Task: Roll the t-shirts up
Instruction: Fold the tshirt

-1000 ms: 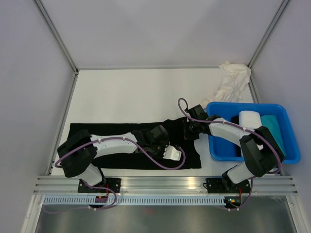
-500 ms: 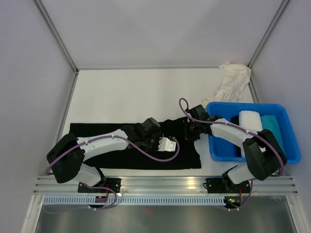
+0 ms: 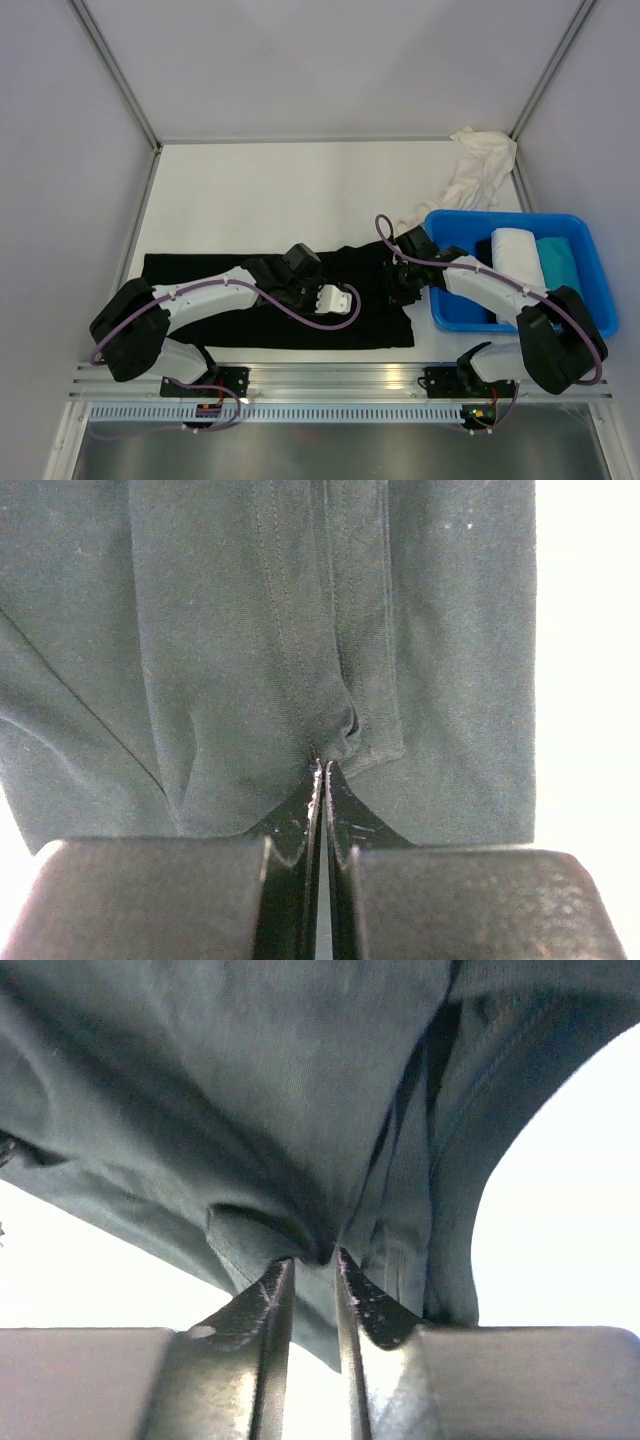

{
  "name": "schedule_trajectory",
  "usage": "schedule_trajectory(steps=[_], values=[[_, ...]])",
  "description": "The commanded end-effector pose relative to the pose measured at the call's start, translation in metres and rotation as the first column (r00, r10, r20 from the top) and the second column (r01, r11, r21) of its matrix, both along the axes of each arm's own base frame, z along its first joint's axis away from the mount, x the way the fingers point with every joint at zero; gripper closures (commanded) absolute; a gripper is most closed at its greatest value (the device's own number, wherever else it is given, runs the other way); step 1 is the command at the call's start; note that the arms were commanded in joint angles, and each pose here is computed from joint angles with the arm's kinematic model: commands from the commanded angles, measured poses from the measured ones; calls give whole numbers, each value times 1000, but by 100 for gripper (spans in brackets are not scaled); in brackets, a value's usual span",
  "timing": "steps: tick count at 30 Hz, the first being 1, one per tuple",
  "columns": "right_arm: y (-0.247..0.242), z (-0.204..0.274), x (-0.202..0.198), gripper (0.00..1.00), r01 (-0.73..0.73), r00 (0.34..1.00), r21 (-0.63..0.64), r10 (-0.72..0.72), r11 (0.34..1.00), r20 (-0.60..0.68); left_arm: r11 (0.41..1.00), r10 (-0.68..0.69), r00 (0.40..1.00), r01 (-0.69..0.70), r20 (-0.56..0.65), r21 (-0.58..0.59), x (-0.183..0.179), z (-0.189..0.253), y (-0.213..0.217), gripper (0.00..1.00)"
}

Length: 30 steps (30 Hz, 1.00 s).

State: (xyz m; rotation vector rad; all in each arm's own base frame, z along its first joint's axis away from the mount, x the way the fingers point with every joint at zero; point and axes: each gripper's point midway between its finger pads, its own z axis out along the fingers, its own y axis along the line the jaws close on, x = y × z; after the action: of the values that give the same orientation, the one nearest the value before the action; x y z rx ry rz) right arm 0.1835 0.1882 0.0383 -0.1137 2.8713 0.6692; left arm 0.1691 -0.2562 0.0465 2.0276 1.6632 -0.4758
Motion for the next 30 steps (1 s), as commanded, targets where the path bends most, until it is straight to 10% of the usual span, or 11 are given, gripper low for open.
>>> schedule_trajectory(steps=[1, 6, 19, 25, 30], values=[[-5, 17, -9, 69, -5, 1000, 4, 5, 1000, 10, 998, -35, 999, 35, -2, -43, -2, 10, -6, 98], [-8, 45, -11, 46, 73, 996, 40, -75, 997, 54, 999, -37, 999, 37, 6, -40, 0, 11, -7, 98], [12, 25, -5, 45, 149, 989, 135, -151, 980, 3, 999, -35, 999, 35, 4, -27, -1, 11, -4, 98], [27, 17, -17, 54, 144, 989, 198, -137, 970, -48, 998, -33, 999, 31, -25, -55, -3, 19, -8, 98], [27, 5, -23, 91, 130, 990, 190, -118, 973, -75, 988, -78, 983, 54, -168, -142, -16, 40, -2, 98]])
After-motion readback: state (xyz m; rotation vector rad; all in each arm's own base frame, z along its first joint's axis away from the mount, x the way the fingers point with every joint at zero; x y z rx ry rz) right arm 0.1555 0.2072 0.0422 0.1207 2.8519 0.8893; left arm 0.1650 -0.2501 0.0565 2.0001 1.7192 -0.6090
